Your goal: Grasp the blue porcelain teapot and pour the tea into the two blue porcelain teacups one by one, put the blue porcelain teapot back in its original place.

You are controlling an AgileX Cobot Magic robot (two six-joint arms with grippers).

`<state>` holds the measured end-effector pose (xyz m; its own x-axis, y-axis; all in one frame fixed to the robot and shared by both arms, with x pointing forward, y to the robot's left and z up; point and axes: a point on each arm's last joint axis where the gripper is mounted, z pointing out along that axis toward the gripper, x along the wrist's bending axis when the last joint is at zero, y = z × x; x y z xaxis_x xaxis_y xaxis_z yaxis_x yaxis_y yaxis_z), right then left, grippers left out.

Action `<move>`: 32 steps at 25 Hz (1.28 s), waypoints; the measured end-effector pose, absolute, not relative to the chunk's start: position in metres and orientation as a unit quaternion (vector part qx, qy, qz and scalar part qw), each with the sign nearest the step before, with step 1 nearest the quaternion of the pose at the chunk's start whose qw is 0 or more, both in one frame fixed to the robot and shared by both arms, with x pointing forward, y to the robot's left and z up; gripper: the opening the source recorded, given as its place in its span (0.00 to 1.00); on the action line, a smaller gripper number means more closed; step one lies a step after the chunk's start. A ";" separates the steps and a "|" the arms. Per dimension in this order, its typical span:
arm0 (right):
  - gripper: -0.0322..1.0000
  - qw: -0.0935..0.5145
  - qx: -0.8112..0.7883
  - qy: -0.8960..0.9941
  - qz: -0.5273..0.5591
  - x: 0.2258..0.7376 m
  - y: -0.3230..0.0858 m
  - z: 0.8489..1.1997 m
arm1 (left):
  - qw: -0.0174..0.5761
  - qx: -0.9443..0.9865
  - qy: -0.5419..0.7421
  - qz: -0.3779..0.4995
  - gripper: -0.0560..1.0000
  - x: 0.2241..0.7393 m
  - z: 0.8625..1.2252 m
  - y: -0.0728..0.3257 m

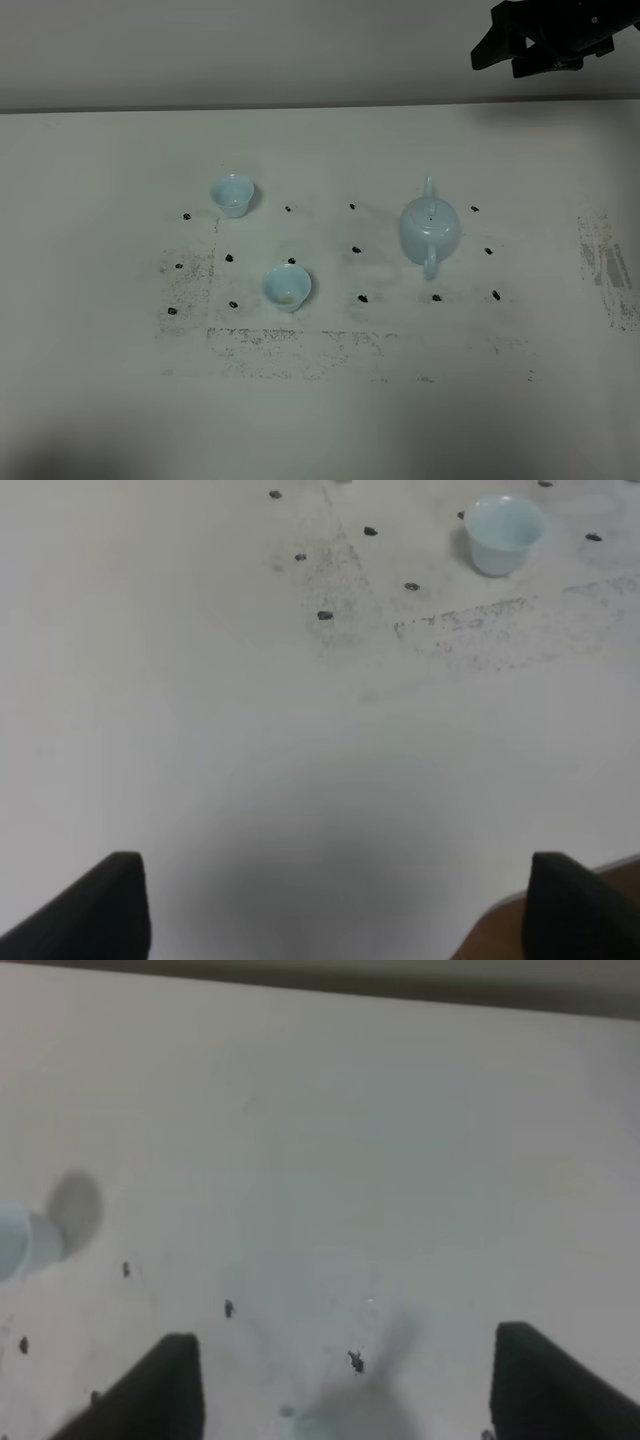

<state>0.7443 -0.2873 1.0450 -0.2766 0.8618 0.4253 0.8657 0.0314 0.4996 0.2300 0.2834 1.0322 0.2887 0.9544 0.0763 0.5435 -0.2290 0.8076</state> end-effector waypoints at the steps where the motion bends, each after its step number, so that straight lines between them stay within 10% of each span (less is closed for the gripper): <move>1: 0.59 0.001 -0.602 -0.719 -0.348 0.744 -0.288 1.045 | 0.345 0.724 0.517 0.298 0.74 0.230 1.032 0.283; 11: 0.59 -0.049 -0.602 -0.739 -0.299 0.744 -0.298 1.047 | 0.344 0.724 0.518 0.299 0.74 0.230 1.032 0.284; 16: 0.59 -0.144 -0.585 -0.749 -0.275 0.729 -0.296 1.102 | 0.344 0.723 0.518 0.300 0.74 0.230 1.032 0.284; 25: 0.59 -0.249 -0.489 -0.766 -0.335 0.633 -0.176 1.230 | 0.344 0.723 0.519 0.300 0.74 0.230 1.032 0.284; 32: 0.59 -0.248 -0.480 -0.803 -0.253 0.584 -0.122 1.203 | 0.343 0.723 0.519 0.300 0.74 0.230 1.032 0.284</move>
